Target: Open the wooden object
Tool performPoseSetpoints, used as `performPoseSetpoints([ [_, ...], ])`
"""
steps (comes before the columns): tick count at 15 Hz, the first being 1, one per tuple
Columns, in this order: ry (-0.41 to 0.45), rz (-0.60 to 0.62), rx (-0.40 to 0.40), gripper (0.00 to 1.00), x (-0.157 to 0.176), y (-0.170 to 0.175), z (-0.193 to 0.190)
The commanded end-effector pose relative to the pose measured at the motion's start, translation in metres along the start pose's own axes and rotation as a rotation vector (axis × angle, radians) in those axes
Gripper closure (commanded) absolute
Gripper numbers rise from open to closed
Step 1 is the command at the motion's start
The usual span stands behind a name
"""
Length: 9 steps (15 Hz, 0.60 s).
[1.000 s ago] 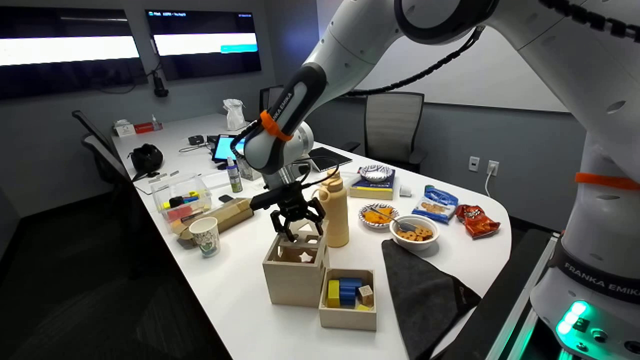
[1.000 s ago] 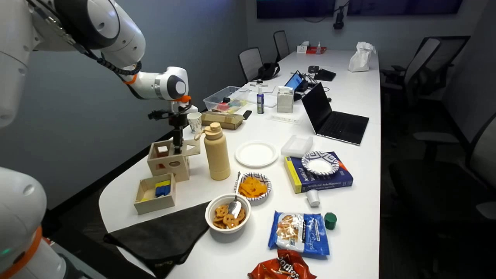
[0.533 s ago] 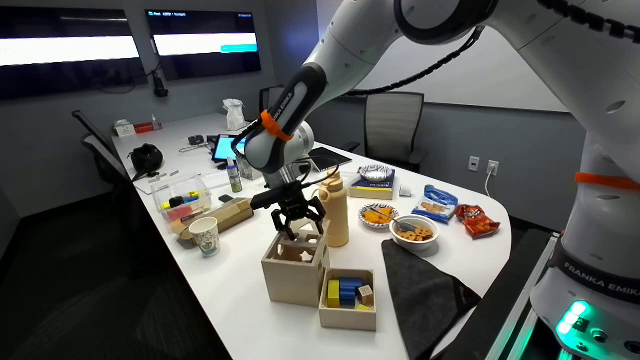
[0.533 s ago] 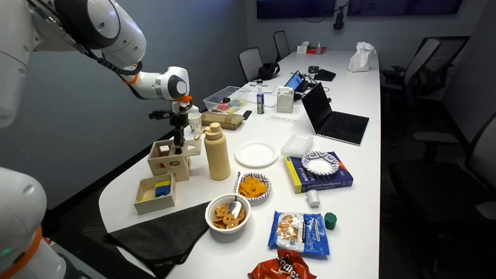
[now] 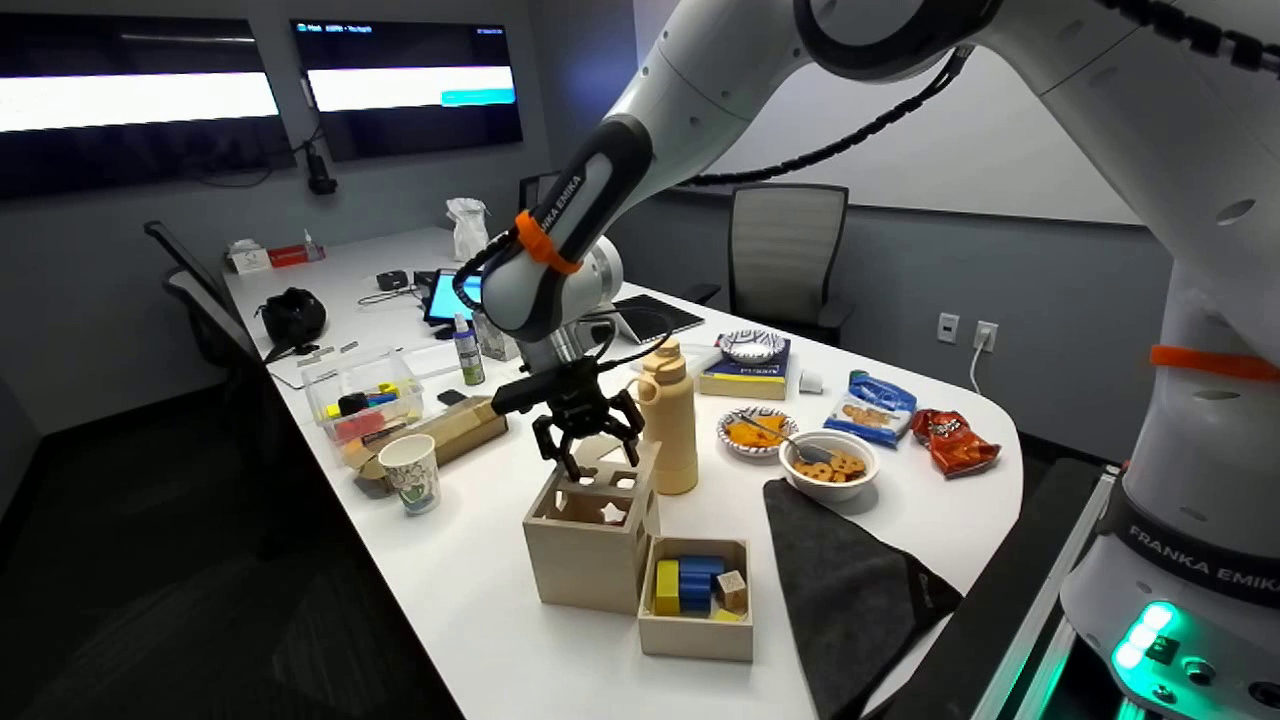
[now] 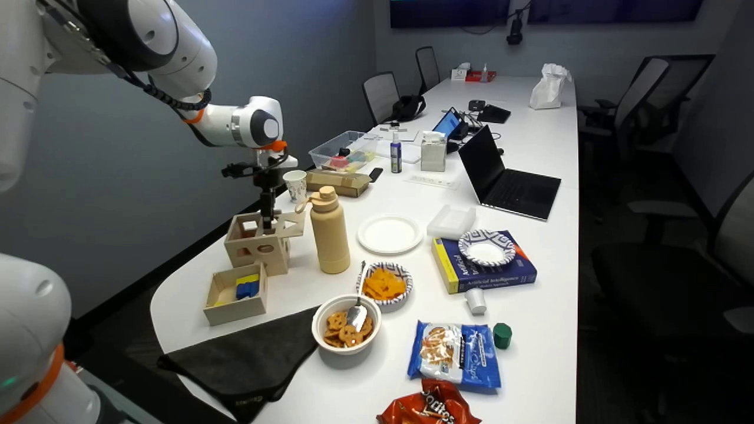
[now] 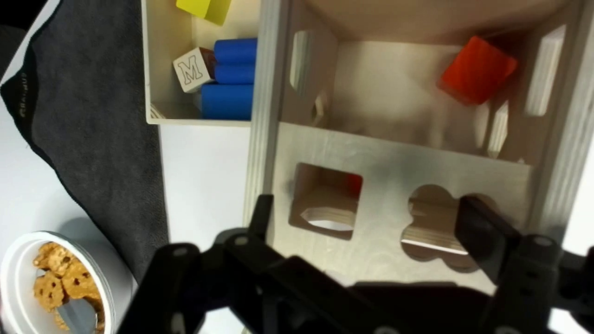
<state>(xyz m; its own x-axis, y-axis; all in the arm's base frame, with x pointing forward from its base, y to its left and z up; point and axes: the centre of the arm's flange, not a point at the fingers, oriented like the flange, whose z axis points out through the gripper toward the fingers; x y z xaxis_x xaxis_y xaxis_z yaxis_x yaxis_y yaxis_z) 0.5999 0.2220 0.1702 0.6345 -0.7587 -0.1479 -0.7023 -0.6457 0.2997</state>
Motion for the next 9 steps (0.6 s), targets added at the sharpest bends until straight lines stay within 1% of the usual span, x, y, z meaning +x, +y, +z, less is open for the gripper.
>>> performPoseSetpoints([
  [1, 0.016, -0.037, 0.018, 0.00, -0.019, 0.014, -0.026],
  [6, 0.052, -0.062, 0.044, 0.00, -0.043, 0.018, -0.059],
  [9, 0.058, -0.081, 0.055, 0.00, -0.053, 0.019, -0.072],
])
